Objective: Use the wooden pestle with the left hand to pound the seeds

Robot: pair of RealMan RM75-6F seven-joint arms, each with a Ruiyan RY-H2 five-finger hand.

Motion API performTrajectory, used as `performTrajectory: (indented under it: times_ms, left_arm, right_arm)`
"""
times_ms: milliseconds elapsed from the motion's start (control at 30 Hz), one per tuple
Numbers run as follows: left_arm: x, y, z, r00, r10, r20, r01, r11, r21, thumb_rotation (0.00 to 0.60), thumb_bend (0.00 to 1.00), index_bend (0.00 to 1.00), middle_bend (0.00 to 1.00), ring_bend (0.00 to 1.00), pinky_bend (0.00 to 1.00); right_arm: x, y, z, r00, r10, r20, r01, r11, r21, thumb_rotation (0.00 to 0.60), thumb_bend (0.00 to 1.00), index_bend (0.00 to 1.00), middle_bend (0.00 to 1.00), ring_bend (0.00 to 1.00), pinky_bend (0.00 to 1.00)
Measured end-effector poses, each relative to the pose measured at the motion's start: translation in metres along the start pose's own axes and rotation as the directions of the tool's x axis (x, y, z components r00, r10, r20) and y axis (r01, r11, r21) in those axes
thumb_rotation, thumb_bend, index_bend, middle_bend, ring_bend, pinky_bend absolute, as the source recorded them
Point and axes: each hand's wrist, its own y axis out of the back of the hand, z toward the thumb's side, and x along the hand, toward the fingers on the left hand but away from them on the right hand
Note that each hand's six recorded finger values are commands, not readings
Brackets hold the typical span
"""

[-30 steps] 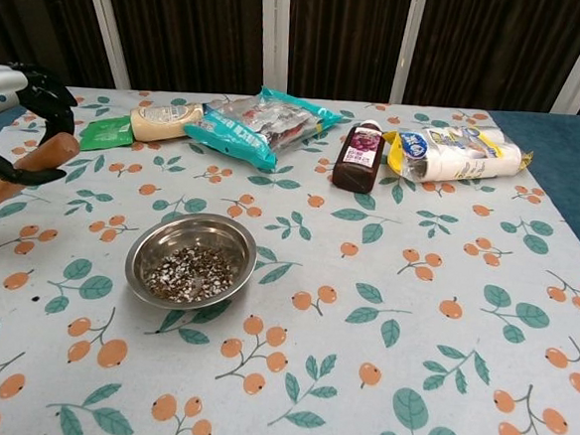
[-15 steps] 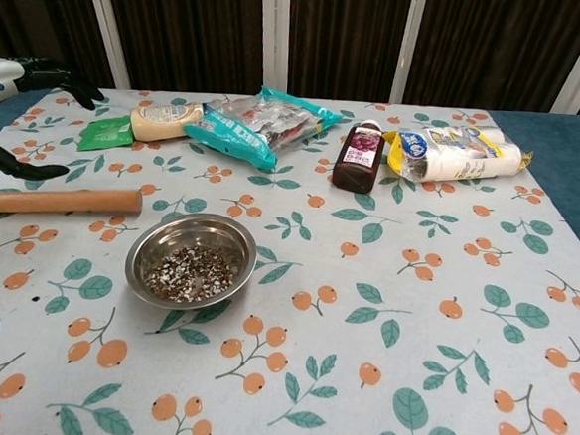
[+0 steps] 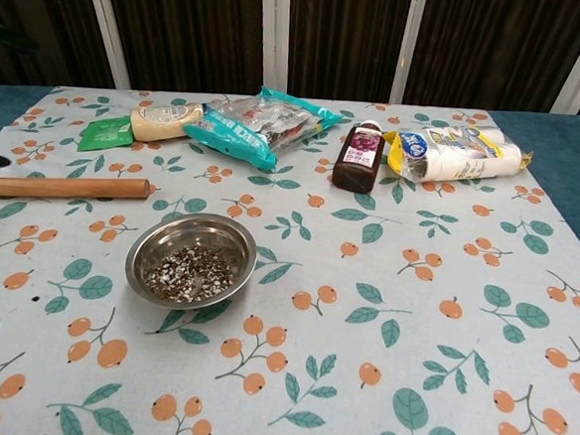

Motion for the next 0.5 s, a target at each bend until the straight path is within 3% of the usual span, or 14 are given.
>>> performTrajectory:
  times_ms: [167, 300, 500]
  left_arm:
    - [-0.047, 0.020, -0.024, 0.992, -0.024, -0.128, 0.037, 0.994, 0.102, 0.600, 0.17, 0.01, 0.00, 0.00, 0.00]
    - [-0.088, 0.030, -0.047, 0.972, -0.034, -0.232, 0.070, 0.987, 0.148, 0.600, 0.17, 0.00, 0.00, 0.00, 0.00]
    - [-0.114, 0.038, -0.059, 0.961, -0.023, -0.275, 0.065, 0.988, 0.142, 0.600, 0.17, 0.00, 0.00, 0.00, 0.00]
  right_arm:
    - [0.000, 0.004, 0.001, 1.000, -0.025, -0.012, 0.026, 0.999, 0.022, 0.600, 0.37, 0.00, 0.00, 0.00, 0.00]
    - [0.000, 0.007, 0.001, 0.999, -0.050, -0.022, 0.051, 0.998, 0.043, 0.600, 0.37, 0.00, 0.00, 0.00, 0.00]
    - [0.000, 0.007, 0.004, 0.997, -0.067, -0.033, 0.068, 0.996, 0.052, 0.600, 0.37, 0.00, 0.00, 0.00, 0.00]
